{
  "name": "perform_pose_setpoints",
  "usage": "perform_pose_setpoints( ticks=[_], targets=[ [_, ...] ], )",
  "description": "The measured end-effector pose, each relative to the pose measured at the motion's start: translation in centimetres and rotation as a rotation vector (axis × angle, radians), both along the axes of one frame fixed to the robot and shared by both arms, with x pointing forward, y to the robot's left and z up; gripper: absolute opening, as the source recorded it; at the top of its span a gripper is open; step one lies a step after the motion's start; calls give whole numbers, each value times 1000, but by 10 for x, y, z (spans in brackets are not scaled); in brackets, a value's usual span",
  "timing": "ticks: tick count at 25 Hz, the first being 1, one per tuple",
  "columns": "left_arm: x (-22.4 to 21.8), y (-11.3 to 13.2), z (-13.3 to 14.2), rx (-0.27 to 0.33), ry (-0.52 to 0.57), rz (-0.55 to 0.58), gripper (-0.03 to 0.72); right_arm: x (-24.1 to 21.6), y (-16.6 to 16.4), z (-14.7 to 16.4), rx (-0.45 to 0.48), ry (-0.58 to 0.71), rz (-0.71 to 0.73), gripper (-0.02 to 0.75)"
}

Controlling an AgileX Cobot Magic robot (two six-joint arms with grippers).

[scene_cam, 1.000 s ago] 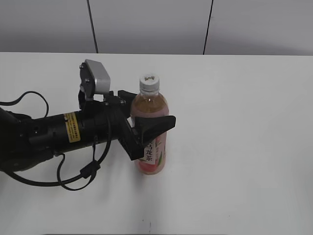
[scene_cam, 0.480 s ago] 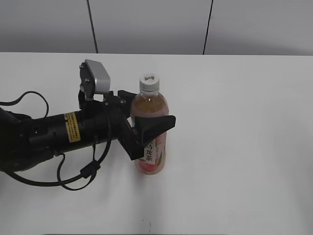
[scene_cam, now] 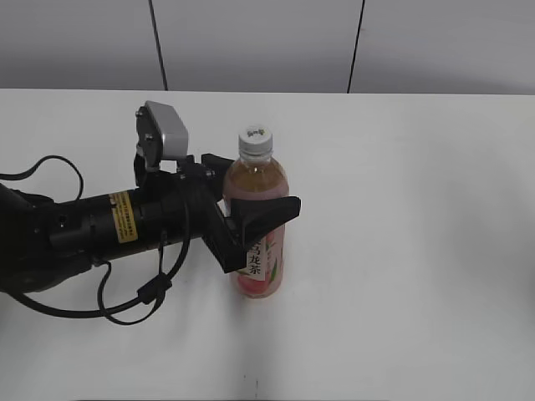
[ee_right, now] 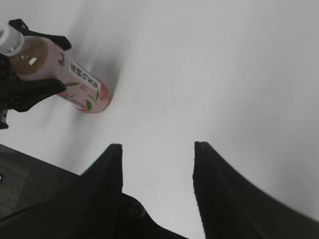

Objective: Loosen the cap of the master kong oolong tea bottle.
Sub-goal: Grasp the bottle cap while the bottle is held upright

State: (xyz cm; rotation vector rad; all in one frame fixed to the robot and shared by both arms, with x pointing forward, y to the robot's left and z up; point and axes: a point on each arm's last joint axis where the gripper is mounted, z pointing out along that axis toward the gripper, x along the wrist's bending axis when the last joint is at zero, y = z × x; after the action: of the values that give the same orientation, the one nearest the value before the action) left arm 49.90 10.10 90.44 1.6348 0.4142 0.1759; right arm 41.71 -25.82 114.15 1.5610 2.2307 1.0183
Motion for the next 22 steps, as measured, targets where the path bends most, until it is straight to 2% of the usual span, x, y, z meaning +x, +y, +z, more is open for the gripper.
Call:
perform_pose_setpoints(
  ticks=[6,12,16,22],
  targets=[
    [0,0,0,0,-1,0,458,57,20,20,-21,40,105,354],
    [0,0,0,-1,-1,0,458,100,67,32,-122,65,242,354],
    [0,0,0,-1,-1,0,458,122,109,30,-130,71,288,354],
    [0,0,0,-1,-1,0,458,128,164,7,-142,146,348,354]
  ],
)
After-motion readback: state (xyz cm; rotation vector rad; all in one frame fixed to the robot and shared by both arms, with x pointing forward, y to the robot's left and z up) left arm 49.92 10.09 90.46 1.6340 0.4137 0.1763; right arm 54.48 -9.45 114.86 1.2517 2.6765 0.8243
